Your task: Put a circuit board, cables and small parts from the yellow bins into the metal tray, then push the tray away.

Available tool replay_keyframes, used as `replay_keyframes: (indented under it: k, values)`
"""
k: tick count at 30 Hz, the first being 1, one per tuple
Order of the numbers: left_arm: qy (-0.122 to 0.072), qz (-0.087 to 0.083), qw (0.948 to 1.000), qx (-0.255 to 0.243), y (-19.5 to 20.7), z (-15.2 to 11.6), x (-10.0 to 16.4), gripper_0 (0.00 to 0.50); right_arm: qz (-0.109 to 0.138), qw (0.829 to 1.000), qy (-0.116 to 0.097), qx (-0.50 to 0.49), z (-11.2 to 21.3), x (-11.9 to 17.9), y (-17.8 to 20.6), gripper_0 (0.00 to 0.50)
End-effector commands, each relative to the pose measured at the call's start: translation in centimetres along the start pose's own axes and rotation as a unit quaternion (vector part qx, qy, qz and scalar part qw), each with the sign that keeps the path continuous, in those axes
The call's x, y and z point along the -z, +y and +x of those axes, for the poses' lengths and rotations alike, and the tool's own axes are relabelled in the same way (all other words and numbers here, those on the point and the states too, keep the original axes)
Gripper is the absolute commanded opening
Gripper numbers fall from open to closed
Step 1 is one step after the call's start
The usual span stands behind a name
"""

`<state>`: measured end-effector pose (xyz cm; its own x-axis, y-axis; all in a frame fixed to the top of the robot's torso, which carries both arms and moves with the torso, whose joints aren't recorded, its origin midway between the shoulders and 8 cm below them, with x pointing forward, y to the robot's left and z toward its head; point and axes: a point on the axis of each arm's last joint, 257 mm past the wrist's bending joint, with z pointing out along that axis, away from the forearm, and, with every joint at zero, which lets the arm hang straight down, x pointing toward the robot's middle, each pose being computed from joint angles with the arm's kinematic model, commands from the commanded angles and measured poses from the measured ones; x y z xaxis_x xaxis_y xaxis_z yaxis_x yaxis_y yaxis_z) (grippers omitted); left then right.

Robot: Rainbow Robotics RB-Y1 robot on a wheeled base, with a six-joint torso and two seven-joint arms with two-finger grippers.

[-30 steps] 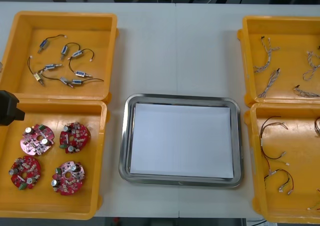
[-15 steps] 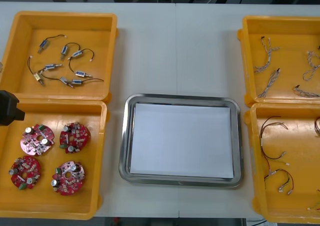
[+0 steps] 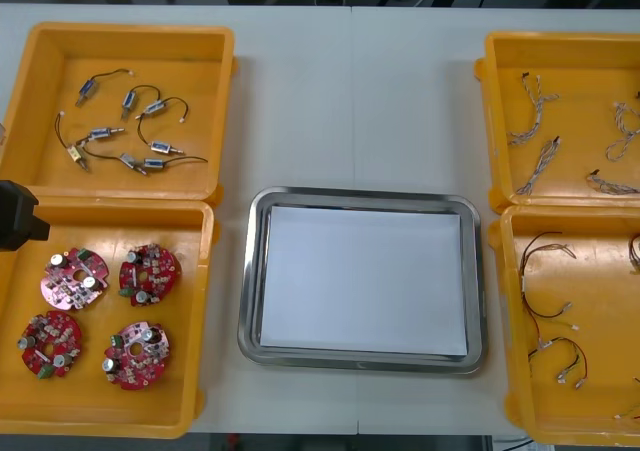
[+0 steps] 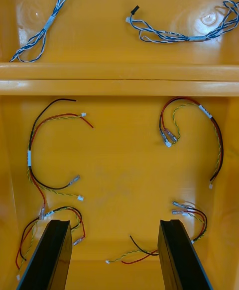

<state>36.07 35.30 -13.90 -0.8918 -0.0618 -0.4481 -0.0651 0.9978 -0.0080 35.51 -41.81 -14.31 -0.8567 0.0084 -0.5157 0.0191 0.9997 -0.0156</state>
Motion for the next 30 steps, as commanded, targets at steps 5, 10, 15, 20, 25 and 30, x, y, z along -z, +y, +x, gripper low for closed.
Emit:
replay_keyframes:
  k: [5,10,15,20,25,30]
  values:
    - [-0.010,-0.018,0.9995,-0.024,1.25,-0.28,0.82,0.500,0.000,1.000,-0.002,-0.018,0.40,0.24,-0.05,0.500]
    - [-0.010,-0.018,0.9995,-0.024,1.25,-0.28,0.82,0.500,0.000,1.000,-0.002,-0.018,0.40,0.24,-0.05,0.500]
    - [-0.010,-0.018,0.9995,-0.024,1.25,-0.28,0.82,0.500,0.000,1.000,-0.002,-0.018,0.40,0.24,-0.05,0.500]
    - [-0.010,-0.018,0.9995,-0.024,1.25,-0.28,0.82,0.500,0.000,1.000,-0.002,-0.018,0.40,0.24,-0.05,0.500]
    - [-0.010,-0.018,0.9995,-0.024,1.25,-0.28,0.82,0.500,0.000,1.000,-0.002,-0.018,0.40,0.24,-0.05,0.500]
    - [-0.010,-0.018,0.9995,-0.024,1.25,-0.28,0.82,0.500,0.000,1.000,-0.002,-0.018,0.40,0.24,-0.05,0.500]
